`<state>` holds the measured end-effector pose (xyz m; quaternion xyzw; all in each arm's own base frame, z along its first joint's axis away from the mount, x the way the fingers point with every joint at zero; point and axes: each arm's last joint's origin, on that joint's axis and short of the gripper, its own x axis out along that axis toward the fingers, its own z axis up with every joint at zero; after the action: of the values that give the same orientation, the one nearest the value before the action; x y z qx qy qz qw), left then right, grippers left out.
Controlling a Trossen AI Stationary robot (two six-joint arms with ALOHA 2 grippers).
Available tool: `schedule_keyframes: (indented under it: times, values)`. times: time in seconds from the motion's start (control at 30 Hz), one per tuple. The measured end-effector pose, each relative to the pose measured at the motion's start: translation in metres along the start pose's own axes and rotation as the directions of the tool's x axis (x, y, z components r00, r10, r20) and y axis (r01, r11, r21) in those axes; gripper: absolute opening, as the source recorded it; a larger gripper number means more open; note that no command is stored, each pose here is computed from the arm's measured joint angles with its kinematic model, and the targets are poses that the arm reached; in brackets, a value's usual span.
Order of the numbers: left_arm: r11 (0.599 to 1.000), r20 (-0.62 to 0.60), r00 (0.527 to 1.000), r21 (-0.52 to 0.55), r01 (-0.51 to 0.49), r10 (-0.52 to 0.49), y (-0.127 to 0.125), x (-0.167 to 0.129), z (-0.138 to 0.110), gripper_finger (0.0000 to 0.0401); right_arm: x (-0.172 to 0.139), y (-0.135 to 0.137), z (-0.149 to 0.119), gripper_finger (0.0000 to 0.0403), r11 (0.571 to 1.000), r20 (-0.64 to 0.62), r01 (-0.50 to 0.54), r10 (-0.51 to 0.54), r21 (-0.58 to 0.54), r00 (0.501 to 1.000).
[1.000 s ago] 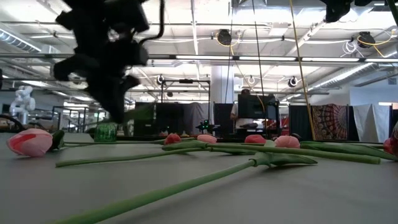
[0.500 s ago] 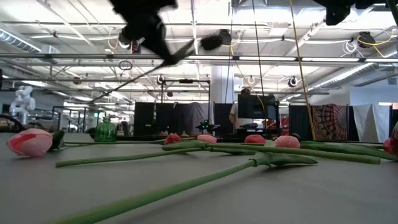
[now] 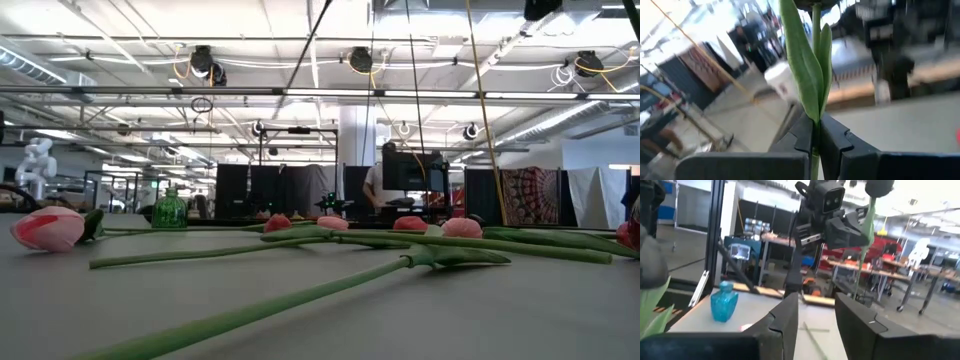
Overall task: Sort flowers into vase by color
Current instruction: Put the black flower into the red vase
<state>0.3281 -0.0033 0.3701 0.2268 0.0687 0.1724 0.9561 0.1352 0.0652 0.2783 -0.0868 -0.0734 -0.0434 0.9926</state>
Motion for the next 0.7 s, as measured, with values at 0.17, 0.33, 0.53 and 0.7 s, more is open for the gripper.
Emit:
schedule_keyframes:
  times: [0.17, 0.33, 0.53, 0.7]
  values:
    - [0.998, 0.146, 0.989, -0.055, -0.003, 0.012, 0.008, 0.001, 0.011, 0.0018, 0.000, -0.002, 0.008, 0.0121, 0.999, 0.069, 0.024, -0.022, -0.025, 0.997]
    - [0.991, 0.228, 0.974, -0.128, 0.024, 0.006, 0.009, 0.007, 0.014, 0.0018, 0.001, -0.007, 0.011, 0.0121, 0.998, 0.102, 0.059, -0.055, -0.028, 0.993]
    - [0.979, 0.231, 0.973, -0.202, 0.029, 0.019, 0.004, 0.022, 0.004, 0.0018, 0.005, -0.013, 0.010, 0.0121, 0.994, 0.098, 0.109, -0.106, -0.027, 0.989]
    - [0.977, 0.249, 0.968, -0.211, 0.026, 0.028, -0.008, 0.038, -0.005, 0.0018, 0.008, -0.018, 0.008, 0.0121, 0.989, 0.093, 0.148, -0.144, -0.031, 0.985]
